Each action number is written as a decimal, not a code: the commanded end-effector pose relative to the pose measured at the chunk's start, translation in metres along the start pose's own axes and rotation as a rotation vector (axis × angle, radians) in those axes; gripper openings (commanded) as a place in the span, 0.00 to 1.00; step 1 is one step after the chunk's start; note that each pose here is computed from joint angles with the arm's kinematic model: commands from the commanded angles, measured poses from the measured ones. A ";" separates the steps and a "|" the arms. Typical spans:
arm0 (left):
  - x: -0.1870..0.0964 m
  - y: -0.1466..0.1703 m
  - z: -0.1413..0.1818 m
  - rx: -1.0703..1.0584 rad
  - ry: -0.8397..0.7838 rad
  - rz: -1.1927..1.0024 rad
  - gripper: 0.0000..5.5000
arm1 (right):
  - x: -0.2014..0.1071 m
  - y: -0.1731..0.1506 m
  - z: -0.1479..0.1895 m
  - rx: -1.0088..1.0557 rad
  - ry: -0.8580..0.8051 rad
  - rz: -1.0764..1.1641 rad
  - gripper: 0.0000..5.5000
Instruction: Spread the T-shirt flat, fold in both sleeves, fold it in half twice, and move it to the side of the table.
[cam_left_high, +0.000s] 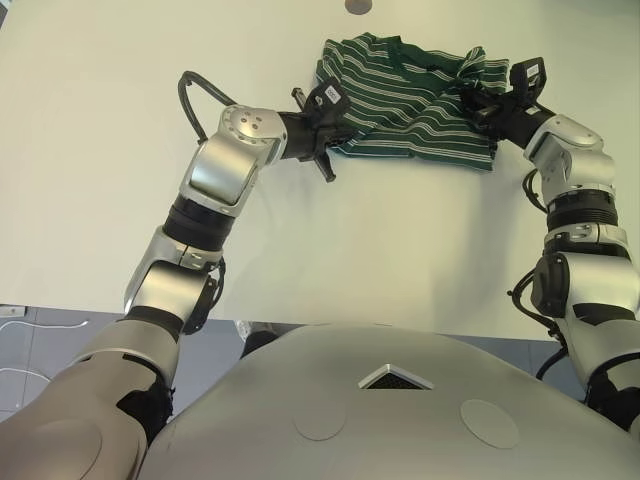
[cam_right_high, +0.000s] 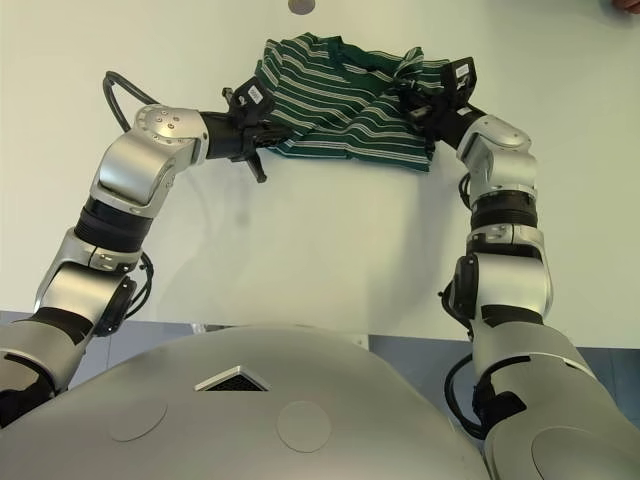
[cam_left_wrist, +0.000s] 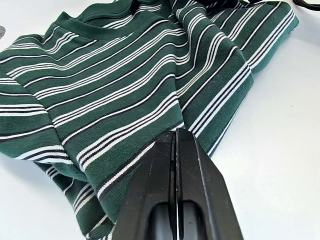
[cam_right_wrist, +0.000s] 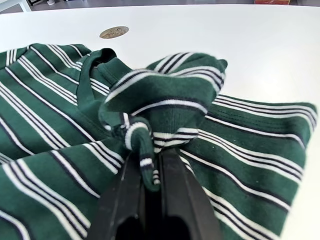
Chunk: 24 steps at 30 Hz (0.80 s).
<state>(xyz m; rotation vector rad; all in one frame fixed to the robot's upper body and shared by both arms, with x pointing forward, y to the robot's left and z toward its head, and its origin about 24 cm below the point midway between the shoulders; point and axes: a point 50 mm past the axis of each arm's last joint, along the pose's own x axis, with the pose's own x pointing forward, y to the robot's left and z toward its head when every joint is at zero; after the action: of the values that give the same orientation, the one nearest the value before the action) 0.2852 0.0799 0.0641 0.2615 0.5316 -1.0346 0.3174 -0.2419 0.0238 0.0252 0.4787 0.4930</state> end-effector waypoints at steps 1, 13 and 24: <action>-0.001 0.003 0.004 0.011 -0.011 0.019 0.01 | -0.009 -0.002 -0.006 0.021 0.211 0.084 0.08; 0.002 0.003 -0.002 -0.016 -0.024 0.055 0.01 | -0.014 -0.001 0.047 -0.097 0.389 0.233 0.08; 0.003 0.003 -0.001 -0.007 -0.019 0.046 0.00 | -0.014 0.004 0.045 -0.064 0.311 0.220 0.06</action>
<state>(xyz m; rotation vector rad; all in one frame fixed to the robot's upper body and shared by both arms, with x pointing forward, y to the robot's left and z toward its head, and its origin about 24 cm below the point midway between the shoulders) 0.2868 0.0780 0.0598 0.2422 0.5195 -0.9957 0.3263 -0.2433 0.0706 -0.0611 0.7825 0.7287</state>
